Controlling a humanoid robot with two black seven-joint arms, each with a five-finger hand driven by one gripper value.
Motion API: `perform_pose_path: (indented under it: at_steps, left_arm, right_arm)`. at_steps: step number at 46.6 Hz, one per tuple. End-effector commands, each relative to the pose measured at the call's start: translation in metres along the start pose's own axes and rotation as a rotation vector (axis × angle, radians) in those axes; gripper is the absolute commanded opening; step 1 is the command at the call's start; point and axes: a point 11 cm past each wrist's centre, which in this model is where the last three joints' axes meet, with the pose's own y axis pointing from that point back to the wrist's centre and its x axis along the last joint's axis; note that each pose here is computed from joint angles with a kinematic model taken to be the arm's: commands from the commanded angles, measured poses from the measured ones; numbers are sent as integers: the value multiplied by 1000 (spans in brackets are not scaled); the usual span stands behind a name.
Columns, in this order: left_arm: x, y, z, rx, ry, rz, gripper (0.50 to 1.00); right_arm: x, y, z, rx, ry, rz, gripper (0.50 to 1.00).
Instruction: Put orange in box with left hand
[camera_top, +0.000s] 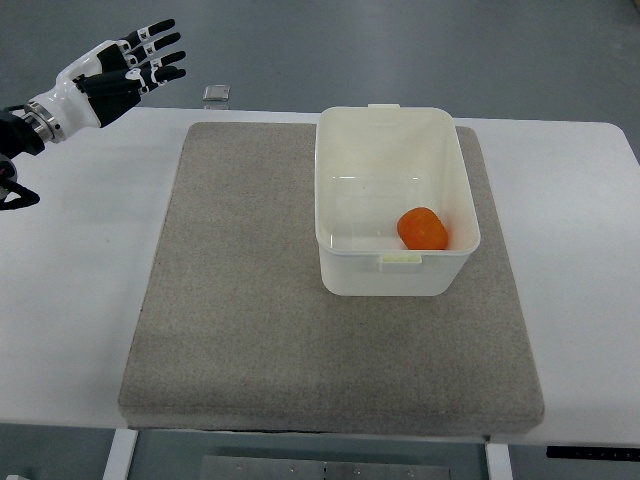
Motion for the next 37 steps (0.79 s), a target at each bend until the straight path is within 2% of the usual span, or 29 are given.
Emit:
perform_pose_path:
  at_steps: [1,22,37]
  left_arm:
    - [3,1,1,-17,31,14,1000]
    - [-3,-4,-6,2,71,4,1000]
    - [-1,-3,-4,-28,117,13,1000]
  right_arm:
    - [0,0,0,0,0,0,926]
    - [0,0,0,0,0,0,926]
    - [0,0,0,0,0,0,926]
